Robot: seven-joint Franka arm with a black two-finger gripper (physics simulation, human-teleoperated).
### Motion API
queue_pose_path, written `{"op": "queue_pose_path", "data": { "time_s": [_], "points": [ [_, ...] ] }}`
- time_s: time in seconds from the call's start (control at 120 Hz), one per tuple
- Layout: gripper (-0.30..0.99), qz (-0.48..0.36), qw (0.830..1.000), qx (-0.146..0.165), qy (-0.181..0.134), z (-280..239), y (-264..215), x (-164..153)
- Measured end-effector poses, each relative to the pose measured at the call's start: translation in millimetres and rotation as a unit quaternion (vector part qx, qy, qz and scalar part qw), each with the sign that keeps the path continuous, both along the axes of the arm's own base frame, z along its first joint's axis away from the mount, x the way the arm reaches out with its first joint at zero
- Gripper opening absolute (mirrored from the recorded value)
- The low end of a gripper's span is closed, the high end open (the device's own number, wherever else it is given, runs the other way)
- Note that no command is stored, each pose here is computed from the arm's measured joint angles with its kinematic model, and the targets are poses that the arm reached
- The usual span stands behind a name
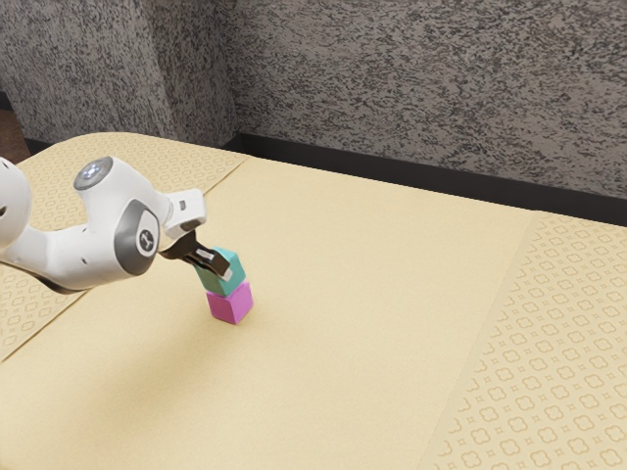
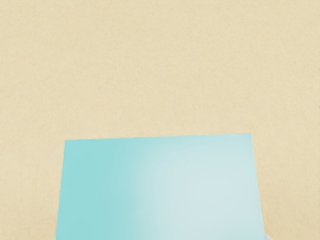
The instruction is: Pick up the blue block with one arm, and put the blue block on the pink block with one arm
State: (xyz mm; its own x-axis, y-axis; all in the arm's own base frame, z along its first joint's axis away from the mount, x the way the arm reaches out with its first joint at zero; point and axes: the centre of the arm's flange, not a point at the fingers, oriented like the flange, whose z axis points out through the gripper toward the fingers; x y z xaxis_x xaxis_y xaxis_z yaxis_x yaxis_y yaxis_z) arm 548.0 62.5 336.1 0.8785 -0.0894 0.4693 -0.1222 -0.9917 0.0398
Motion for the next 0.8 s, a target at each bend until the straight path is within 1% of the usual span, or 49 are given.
{"op": "queue_pose_path", "data": {
  "time_s": [0.075,0.158,0.3,0.375,0.5,0.608,0.708,0.8],
  "points": [
    [0.49,-0.001,1.000,0.000,0.000,1,-1,0],
    [0.55,-0.002,1.000,0.000,-0.002,3,-1,0],
    [0.62,-0.004,1.000,0.011,-0.020,28,-1,-1],
    [0.64,-0.009,1.000,0.007,-0.017,42,-1,2],
    [0.66,-0.020,1.000,-0.008,0.018,57,9,10],
    [0.68,-0.041,0.997,0.004,0.059,76,22,17],
    [0.68,-0.049,0.994,0.007,0.100,74,25,13],
    [0.69,-0.055,0.990,0.006,0.126,69,20,10]
  ]
}}
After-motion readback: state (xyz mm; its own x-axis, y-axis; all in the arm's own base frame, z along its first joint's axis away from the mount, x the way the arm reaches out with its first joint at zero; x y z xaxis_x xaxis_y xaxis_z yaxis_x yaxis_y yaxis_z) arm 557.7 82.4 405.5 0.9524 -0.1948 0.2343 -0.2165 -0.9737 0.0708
